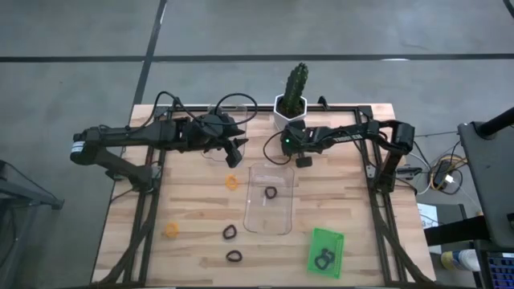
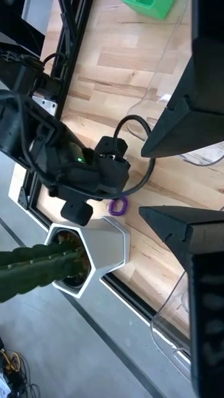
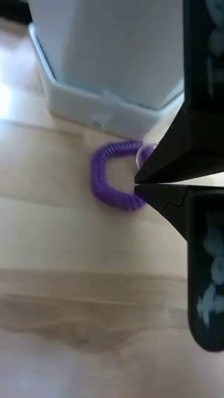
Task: Sort spring keychains
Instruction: Put the purple spring keychain into the green bin
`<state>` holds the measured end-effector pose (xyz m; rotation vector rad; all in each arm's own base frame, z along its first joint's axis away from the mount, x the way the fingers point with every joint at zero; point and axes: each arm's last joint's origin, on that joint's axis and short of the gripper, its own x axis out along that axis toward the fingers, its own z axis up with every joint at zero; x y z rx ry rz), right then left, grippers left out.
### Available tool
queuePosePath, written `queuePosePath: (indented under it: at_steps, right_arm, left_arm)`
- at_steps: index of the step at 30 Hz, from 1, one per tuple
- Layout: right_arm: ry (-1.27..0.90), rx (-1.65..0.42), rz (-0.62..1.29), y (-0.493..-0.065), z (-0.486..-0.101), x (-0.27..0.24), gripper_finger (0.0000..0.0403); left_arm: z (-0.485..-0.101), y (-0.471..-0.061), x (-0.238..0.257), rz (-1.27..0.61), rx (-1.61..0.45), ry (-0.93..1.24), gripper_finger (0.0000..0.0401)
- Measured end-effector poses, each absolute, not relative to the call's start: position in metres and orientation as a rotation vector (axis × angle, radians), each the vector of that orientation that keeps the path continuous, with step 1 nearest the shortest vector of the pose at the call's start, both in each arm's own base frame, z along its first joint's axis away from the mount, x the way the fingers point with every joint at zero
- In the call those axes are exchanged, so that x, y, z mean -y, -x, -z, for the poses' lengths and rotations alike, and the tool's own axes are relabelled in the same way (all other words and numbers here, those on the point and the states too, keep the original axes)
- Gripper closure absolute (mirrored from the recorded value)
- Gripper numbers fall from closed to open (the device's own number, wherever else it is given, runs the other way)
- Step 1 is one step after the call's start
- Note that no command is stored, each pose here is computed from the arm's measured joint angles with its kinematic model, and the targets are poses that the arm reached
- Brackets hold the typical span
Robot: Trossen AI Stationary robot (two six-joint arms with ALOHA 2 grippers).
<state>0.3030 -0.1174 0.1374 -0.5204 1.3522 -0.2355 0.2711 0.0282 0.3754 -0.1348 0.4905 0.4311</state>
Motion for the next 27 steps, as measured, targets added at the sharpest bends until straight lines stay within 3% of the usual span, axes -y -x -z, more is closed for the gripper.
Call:
queuePosePath:
  at_steps: [27]
  right_arm:
    - [0.412, -1.421, 0.183, -0.288, -0.131, 0.111, 0.0394]
  left_arm:
    - [-0.374, -0.271, -0.028, -0.431, -0.495, 0.135, 0.0273]
